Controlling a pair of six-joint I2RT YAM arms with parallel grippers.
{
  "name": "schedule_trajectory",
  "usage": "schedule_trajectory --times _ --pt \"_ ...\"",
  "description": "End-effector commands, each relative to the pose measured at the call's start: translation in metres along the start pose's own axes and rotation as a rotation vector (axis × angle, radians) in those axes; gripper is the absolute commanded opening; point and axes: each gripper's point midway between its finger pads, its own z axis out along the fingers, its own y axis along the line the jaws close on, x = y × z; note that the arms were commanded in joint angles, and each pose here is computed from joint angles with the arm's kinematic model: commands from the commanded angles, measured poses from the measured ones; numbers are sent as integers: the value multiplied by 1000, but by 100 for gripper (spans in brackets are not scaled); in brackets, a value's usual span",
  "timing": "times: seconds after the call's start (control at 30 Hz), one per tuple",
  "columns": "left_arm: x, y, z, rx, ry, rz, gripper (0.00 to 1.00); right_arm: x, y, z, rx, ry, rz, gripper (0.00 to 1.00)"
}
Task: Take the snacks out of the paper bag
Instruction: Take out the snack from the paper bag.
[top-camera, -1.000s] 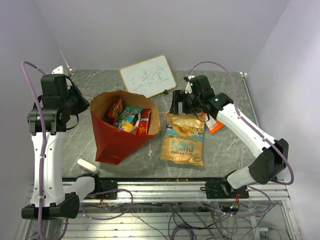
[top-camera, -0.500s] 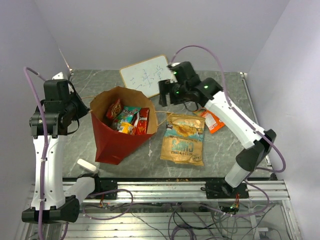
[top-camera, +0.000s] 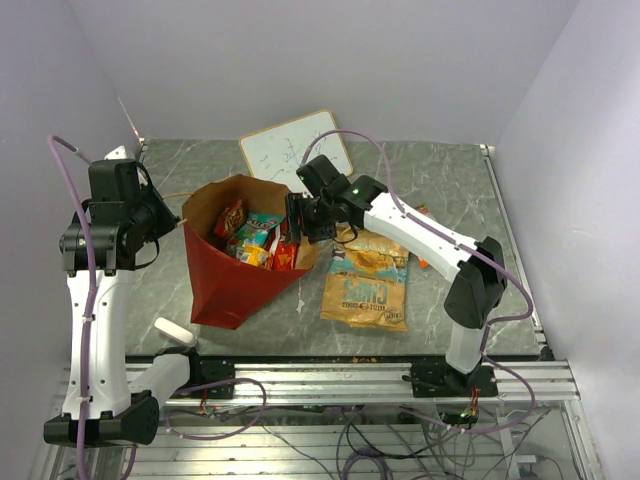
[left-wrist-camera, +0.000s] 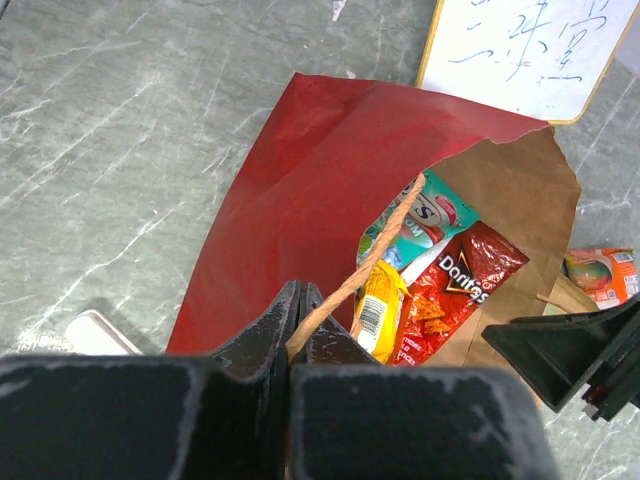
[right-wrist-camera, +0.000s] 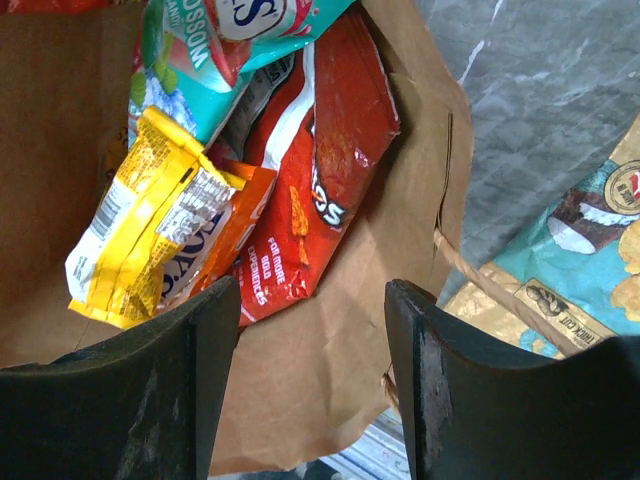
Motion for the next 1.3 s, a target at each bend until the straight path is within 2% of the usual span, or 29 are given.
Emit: schedule_trajectory --times 0.0,0.33,0.67,0.8,0.9,1.1,1.27 --pt "-3 -2 -5 11 -21 -13 7 -6 -4 11 17 -24 49 59" --pt "-2 -1 -6 10 -24 -13 7 -19 -12 41 71 -59 115 58" --pt "0 -1 -5 12 -20 -23 7 -47 -11 53 83 -145 148 48" --pt "-1 -1 -5 14 -21 -29 7 -64 -5 49 64 -188 131 37" --pt "-1 -2 -6 16 -23 -30 7 -64 -5 60 63 -174 120 28" --pt "1 -3 -6 23 -18 -39 7 -64 -7 62 55 -194 125 27" --pt "0 -3 -8 26 -19 -42 7 -75 14 51 -12 -199 85 8"
